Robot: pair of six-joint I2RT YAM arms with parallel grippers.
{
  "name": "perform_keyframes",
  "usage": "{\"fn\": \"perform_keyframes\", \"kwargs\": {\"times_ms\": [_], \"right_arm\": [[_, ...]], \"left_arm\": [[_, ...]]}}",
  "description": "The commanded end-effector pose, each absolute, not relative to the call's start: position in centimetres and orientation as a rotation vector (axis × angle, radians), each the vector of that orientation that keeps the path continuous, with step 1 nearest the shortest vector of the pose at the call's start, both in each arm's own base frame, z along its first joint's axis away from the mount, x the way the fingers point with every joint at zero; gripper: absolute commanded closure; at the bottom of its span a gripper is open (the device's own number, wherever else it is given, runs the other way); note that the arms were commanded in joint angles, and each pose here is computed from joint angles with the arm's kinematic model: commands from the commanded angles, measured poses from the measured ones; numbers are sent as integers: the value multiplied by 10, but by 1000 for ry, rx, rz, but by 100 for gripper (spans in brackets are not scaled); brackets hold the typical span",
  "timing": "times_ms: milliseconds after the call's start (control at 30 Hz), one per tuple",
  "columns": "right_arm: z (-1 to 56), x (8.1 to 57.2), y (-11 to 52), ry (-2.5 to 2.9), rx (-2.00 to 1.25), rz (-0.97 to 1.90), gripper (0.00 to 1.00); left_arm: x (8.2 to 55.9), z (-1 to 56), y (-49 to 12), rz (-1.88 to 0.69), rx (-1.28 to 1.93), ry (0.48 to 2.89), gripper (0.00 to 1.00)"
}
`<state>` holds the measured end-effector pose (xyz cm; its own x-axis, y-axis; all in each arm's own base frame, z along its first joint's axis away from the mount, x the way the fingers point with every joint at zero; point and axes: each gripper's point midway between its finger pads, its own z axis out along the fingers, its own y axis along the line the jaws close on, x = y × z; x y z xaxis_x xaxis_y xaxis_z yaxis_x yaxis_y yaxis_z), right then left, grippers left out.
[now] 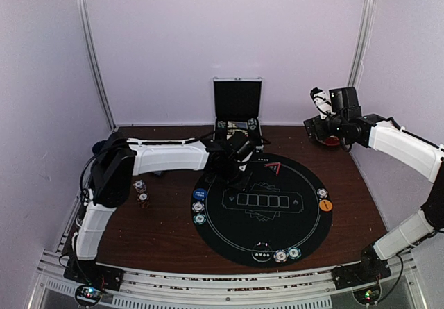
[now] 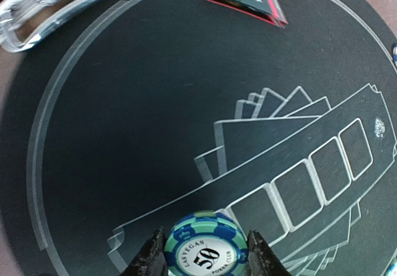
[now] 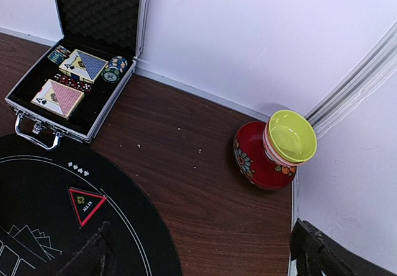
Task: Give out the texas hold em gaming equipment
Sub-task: Place the poker chips pile on the poker table mat.
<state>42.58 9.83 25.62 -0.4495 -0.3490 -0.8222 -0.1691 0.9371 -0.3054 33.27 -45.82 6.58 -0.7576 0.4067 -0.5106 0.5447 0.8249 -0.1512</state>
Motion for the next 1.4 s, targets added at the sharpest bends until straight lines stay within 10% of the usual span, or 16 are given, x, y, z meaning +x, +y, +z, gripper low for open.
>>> {"fn": "perform_keyframes", "kwargs": {"times_ms": [0,967,1367], "right_arm": [[263,423,97,2023,-355,-227,0],[262,423,99,2023,-370,-218,0],[258,423,103,2031,-386,-216,0]], "left_arm": [[328,58,-488,-447,740,2535,73],[330,37,-479,-293,732,2542,68],[329,45,-483,-315,746,2544,27]]}}
